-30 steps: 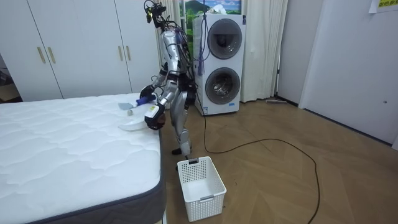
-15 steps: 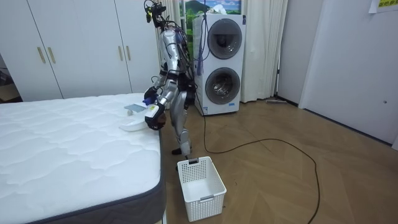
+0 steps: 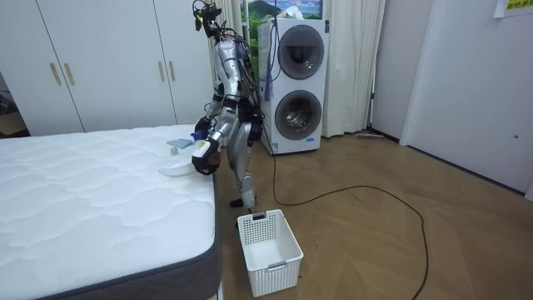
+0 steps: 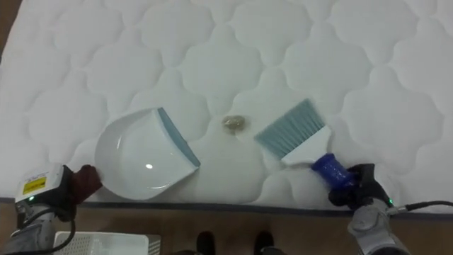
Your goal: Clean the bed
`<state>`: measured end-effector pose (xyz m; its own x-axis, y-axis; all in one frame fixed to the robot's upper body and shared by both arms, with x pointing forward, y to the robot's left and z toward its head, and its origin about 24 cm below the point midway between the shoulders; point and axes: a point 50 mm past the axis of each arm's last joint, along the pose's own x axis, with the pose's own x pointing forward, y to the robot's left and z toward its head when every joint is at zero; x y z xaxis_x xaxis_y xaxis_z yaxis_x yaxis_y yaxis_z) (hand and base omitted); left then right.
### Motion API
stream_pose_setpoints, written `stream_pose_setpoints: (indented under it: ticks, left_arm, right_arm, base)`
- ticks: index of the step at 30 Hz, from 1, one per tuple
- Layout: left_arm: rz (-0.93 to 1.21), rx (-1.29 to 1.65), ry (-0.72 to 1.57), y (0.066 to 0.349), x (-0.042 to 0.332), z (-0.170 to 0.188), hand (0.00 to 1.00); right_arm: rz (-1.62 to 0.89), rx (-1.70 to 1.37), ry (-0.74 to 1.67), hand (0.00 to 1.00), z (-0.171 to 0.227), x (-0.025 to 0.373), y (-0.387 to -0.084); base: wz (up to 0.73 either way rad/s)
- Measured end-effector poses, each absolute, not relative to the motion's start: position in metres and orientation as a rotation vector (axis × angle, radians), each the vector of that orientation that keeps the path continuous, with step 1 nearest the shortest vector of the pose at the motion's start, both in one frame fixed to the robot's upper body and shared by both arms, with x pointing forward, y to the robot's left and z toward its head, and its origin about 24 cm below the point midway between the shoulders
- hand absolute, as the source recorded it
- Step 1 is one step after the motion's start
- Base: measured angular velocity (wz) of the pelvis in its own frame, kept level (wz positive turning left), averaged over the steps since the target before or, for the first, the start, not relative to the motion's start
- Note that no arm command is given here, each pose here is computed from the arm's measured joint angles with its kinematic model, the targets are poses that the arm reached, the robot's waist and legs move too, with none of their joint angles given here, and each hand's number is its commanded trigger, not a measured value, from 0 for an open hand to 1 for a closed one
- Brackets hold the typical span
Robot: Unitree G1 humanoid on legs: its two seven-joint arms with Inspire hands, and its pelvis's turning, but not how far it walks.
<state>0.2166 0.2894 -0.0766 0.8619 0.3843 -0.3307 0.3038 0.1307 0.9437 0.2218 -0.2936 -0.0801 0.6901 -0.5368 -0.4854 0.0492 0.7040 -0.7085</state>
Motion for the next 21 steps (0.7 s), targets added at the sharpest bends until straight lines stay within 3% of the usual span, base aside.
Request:
stream_pose_setpoints:
  ticks: [8,11,18,21]
  left_arm:
    - [0.095,1.502,0.54,0.293,0.223,-0.069,1.0]
    - [0.093,1.535,0.499,0.294,0.229,-0.063,1.0]
    - [0.127,1.599,0.456,0.305,0.238,-0.049,1.0]
    - [0.148,1.612,0.439,0.307,0.241,-0.045,1.0]
  right_arm:
    - [-0.369,-0.703,0.781,1.0,-0.073,0.233,-0.299]
    - [-0.39,-0.763,0.775,1.0,-0.063,0.236,-0.315]
    - [-0.453,-1.133,0.753,1.0,-0.025,0.238,-0.365]
    - [-0.459,-1.278,0.712,1.0,-0.005,0.254,-0.371]
  base:
    - [-0.01]
    - [0.06]
    - [-0.06]
    - [-0.09]
